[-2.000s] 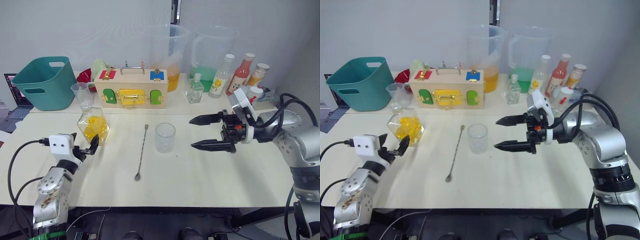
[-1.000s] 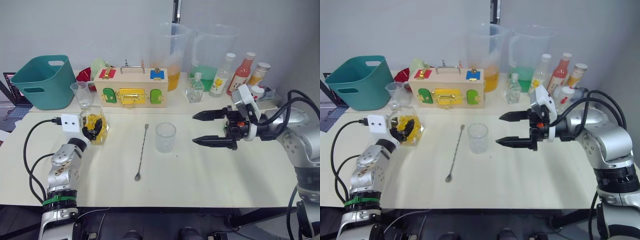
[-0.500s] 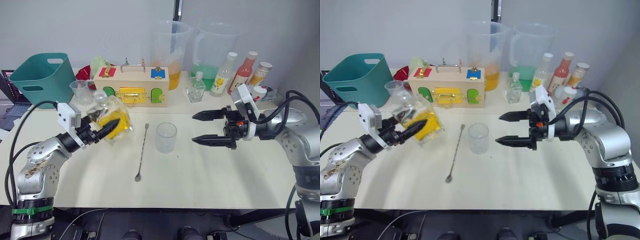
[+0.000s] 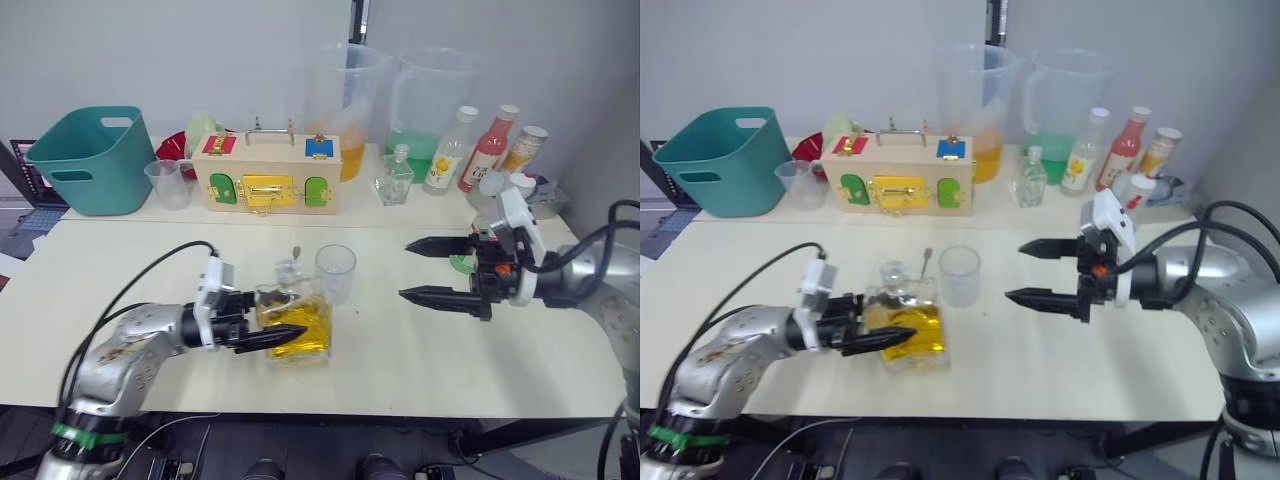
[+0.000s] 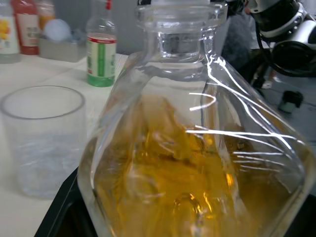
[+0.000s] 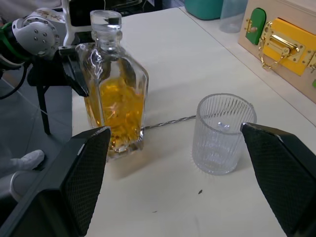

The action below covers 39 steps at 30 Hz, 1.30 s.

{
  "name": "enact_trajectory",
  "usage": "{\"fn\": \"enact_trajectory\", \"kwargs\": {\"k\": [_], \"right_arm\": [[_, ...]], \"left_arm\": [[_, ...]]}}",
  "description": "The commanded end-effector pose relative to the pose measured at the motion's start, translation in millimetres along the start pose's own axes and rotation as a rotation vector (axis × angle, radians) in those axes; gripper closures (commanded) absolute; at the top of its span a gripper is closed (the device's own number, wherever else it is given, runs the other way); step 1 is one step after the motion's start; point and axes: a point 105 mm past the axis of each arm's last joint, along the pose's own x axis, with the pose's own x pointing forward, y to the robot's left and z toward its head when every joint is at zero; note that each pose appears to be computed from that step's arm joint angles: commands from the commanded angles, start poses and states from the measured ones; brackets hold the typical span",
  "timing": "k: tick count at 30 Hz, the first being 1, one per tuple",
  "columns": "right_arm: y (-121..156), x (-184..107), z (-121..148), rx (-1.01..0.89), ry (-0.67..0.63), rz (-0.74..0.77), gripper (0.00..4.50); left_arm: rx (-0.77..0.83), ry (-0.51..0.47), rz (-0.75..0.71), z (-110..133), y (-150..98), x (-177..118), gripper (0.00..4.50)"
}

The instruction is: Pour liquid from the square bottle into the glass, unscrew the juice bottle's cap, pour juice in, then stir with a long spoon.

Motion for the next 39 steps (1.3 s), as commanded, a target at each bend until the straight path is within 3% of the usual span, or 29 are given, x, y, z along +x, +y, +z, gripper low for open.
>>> {"fn": "enact_trajectory", "kwargs": {"k": [1,9,20,22,24,39], "right_arm": [[7,-8,10,-0.039,-0.012,-0.053,0.00],[17,-23,8,-0.012,0.001,-0.165,0.00],[22,-28,8,0.008,0.006,-0.203,0.00],[19,-28,8,-0.005,0.011,-0.204,0.00],[18,-28,9,-0.010,0.013,-0.203,0.00],[12,-19,8,-0.022,-0.002,-0.149,0.00]], "left_arm": [[0.131,-0.043,-0.112,19,-3,19,1.69],[0.191,-0.007,-0.249,3,11,56,1.69],[0.189,0.075,-0.232,-36,18,52,1.69],[0.150,0.074,-0.206,-38,20,50,0.66],[0.126,0.067,-0.201,-36,20,49,0.04],[0.114,0.033,-0.166,-16,7,43,0.01]]}}
